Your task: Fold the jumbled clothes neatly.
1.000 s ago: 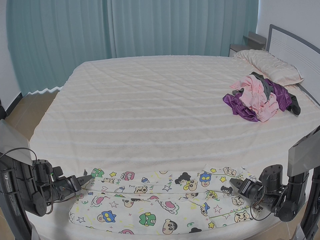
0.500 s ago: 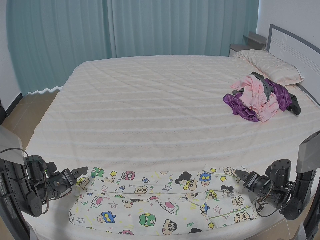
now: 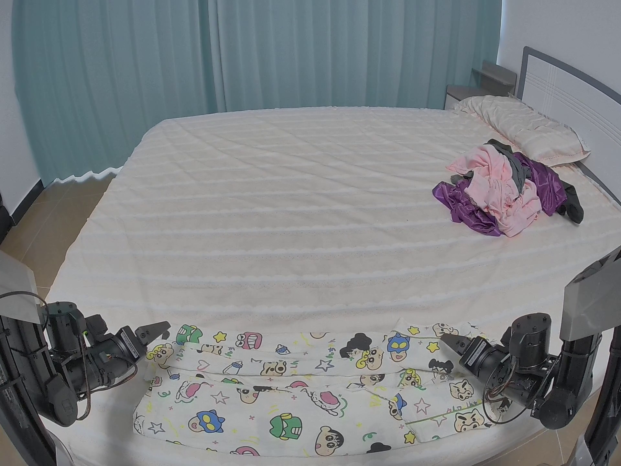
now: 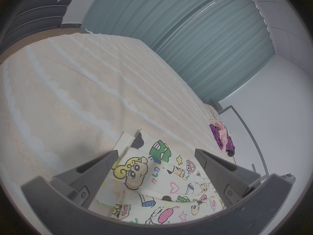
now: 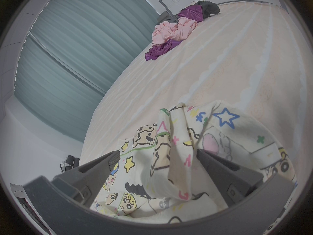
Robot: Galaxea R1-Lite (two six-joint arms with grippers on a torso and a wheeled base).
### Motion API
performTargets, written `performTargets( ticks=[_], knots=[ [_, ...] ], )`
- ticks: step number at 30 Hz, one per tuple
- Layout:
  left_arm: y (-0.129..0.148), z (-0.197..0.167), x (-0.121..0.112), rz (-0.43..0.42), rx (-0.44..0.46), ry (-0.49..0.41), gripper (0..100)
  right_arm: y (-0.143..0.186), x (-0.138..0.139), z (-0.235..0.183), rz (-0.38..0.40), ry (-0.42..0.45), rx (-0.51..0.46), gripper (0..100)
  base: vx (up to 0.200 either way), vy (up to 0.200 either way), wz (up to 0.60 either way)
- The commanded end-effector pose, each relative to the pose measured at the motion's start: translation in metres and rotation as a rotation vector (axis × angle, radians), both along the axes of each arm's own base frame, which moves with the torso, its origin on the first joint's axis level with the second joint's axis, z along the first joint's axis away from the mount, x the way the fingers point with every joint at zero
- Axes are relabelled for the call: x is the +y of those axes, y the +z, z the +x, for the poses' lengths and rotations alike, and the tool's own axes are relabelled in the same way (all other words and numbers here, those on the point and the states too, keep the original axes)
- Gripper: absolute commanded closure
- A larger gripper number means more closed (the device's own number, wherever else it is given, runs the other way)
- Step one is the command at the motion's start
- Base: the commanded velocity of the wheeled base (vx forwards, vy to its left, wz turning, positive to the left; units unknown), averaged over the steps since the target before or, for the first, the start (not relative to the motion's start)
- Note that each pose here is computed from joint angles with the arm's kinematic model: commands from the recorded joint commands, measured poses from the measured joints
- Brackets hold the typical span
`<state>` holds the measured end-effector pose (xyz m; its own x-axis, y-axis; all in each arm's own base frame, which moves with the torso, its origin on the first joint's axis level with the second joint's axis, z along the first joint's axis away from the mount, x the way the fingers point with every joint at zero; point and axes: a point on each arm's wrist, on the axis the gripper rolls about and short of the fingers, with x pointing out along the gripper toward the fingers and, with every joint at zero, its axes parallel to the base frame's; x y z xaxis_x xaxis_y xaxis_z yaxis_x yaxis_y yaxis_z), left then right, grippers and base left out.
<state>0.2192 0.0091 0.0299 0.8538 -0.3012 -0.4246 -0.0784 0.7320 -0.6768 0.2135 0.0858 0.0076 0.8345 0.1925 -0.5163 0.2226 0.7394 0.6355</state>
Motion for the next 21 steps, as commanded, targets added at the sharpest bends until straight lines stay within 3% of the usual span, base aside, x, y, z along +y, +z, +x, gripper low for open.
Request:
performTargets(
  ticks=[1,5,21],
  knots=[
    [0.002,-0.001,-0.002,0.001,-0.015,-0.008,0,-0.004,0.002,0.004,0.001,0.0,-0.001,0,-0.2,0.0,0.0],
    [0.002,-0.004,-0.003,0.001,-0.006,-0.011,0,-0.003,0.001,0.003,-0.002,-0.004,-0.006,0,-0.2,0.0,0.0],
    [0.001,-0.004,-0.003,0.001,-0.002,-0.011,0,0.001,0.005,0.017,0.021,-0.021,-0.061,0,0.0,0.0,0.0]
  ],
)
